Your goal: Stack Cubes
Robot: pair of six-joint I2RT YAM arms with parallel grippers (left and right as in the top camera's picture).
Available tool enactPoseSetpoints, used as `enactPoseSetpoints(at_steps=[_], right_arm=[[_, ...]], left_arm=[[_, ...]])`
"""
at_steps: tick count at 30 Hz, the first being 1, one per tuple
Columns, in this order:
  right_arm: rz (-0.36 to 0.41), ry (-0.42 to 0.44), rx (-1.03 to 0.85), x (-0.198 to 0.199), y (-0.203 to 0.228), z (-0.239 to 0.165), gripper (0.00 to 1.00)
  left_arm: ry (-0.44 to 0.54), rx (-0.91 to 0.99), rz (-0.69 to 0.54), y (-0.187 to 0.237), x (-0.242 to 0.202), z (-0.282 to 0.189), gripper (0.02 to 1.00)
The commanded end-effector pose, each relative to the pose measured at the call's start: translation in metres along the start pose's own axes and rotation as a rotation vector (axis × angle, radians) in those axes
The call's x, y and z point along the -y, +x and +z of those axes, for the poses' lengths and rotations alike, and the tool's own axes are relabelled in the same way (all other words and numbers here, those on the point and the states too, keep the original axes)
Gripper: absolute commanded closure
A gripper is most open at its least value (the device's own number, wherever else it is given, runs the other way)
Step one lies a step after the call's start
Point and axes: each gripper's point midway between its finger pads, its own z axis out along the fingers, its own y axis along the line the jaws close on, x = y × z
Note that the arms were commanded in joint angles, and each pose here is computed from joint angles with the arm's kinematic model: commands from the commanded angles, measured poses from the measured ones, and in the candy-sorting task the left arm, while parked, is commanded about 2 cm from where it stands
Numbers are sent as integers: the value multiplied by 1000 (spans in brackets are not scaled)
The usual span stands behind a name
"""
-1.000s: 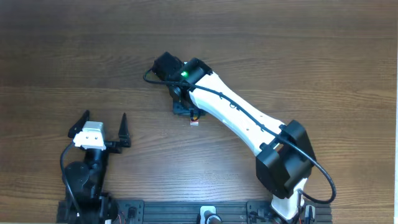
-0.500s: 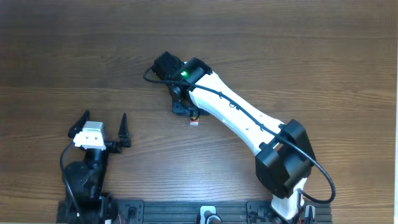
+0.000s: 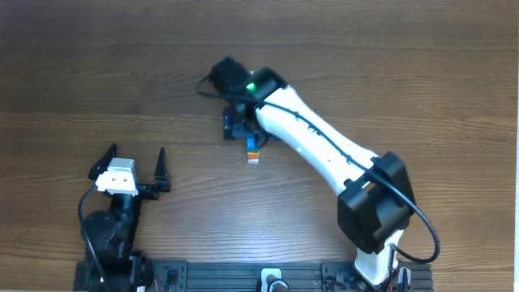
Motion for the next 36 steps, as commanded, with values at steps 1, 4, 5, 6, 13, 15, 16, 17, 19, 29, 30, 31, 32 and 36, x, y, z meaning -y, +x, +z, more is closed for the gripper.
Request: enactPoseSetpoints(at_steps=[1, 4, 5, 6, 13, 15, 16, 17, 19, 29, 30, 31, 32, 36], right_arm=[[-3, -6, 54, 34, -47, -10, 7], [27, -5, 87, 68, -74, -20, 7], [37, -4, 100, 81, -81, -24, 9], [50, 0, 111, 95, -87, -27, 7], [141, 71, 223, 187, -111, -51, 9], [164, 79, 264, 207, -110, -56, 7], [168, 82, 286, 217, -108, -58, 9], [176, 84, 308, 225, -106, -60, 9], [192, 91, 358, 243, -98, -64, 7], [174, 136, 852, 289, -29, -108, 9], [161, 137, 891, 287, -24, -113, 7], [150, 135, 927, 285, -19, -116, 7], [138, 127, 974, 282, -11, -120, 7], [80, 34, 1129, 260, 14, -125, 7]], left_arm=[[2, -1, 14, 2, 0, 0, 18], [2, 0, 14, 1, 0, 0, 18], [3, -1, 14, 2, 0, 0, 18], [2, 0, 14, 2, 0, 0, 18], [2, 0, 14, 1, 0, 0, 18], [2, -1, 14, 2, 0, 0, 18], [2, 0, 14, 2, 0, 0, 18], [3, 0, 14, 1, 0, 0, 18], [3, 0, 14, 1, 0, 0, 18], [2, -1, 14, 2, 0, 0, 18], [2, 0, 14, 2, 0, 0, 18], [2, 0, 14, 2, 0, 0, 18], [2, 0, 14, 1, 0, 0, 20], [3, 0, 14, 2, 0, 0, 18]])
